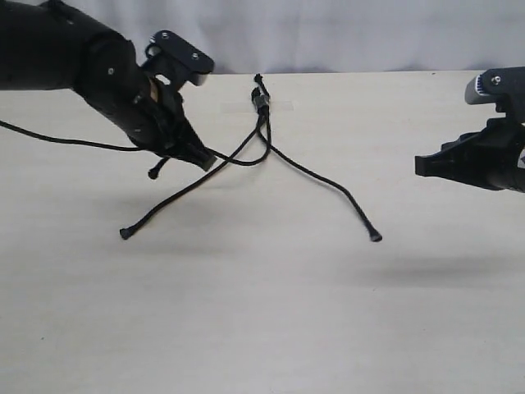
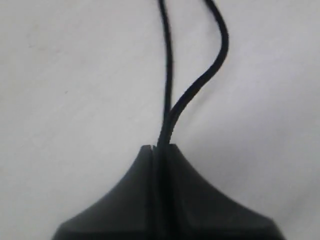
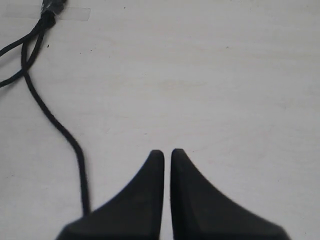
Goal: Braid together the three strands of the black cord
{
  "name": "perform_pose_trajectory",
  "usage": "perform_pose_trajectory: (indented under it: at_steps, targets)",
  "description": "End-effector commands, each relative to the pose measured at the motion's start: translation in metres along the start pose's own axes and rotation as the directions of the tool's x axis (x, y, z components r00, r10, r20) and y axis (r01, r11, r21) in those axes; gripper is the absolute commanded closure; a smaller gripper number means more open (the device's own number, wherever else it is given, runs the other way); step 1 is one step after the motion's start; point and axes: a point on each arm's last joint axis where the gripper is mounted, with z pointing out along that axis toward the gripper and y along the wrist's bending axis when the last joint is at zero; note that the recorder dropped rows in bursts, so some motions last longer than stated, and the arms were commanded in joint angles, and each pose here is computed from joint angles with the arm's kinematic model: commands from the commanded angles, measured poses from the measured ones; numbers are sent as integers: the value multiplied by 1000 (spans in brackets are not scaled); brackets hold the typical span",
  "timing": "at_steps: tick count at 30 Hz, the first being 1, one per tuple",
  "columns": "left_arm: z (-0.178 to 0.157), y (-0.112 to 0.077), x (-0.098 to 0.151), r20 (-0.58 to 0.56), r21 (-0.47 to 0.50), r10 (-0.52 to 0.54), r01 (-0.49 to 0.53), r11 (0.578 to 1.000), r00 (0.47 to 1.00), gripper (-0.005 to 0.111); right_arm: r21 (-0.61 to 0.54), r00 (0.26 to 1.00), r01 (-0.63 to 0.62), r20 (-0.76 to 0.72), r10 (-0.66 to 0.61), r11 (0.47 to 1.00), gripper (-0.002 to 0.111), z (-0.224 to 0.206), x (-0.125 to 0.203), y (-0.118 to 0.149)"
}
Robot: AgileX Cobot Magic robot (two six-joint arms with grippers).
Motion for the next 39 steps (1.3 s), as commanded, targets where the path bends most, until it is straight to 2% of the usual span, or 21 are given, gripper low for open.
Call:
perform_pose_trajectory:
  at_steps: [1, 6, 11, 15, 19, 21, 22, 23, 24, 26, 28, 30, 35, 39]
  targets:
    - [14, 27, 10, -31, -32, -70, 69, 997, 997, 107, 1, 1000, -14, 14, 14, 1000, 104, -2, 0, -1]
    - [45, 41, 22, -66, -40, -101, 98, 994, 993, 107, 1, 1000, -14, 14, 14, 1000, 104, -2, 0, -1]
    - [78, 39, 37, -140, -40, -61, 56, 998, 988, 107, 1, 1000, -14, 14, 14, 1000, 104, -2, 0, -1]
    - [93, 36, 46, -186, -29, -60, 56, 998, 981, 107, 1, 1000, -14, 14, 14, 1000, 104, -2, 0, -1]
    - [95, 27, 47, -211, 10, -147, 152, 988, 966, 107, 1, 1000, -14, 16, 14, 1000, 104, -2, 0, -1]
    - [93, 7, 48, -269, 61, -140, 162, 985, 953, 107, -3, 1000, -14, 24, 14, 1000, 104, -2, 0, -1]
    - [90, -14, 47, -303, 121, -102, 144, 982, 948, 107, -7, 999, -19, 34, 20, 1000, 104, -1, 0, -1]
    - [89, -28, 46, -316, 159, -72, 128, 979, 946, 107, -8, 999, -19, 36, 20, 1000, 104, -1, 1, 0]
    - [86, -53, 43, -318, 234, -7, 86, 968, 948, 107, -10, 999, -22, 38, 22, 1000, 104, -1, 2, 0]
    - [82, -84, 37, -257, 291, 99, -21, 957, 961, 107, -10, 999, -22, 36, 22, 1000, 104, -1, 2, 0]
    - [75, -96, 25, -220, 304, 132, -61, 951, 967, 107, -9, 999, -22, 34, 22, 1000, 104, -1, 2, 0]
    - [59, -94, 14, -172, 302, 121, -64, 951, 978, 107, -9, 999, -22, 34, 22, 1000, 104, -1, 2, 0]
    - [12, -60, -4, -75, 261, 58, -36, 965, 996, 107, -10, 999, -22, 36, 22, 1000, 104, -1, 2, 0]
    - [17, -38, 0, -103, 238, 15, 10, 971, 995, 107, -9, 999, -22, 34, 22, 1000, 104, -1, 2, 0]
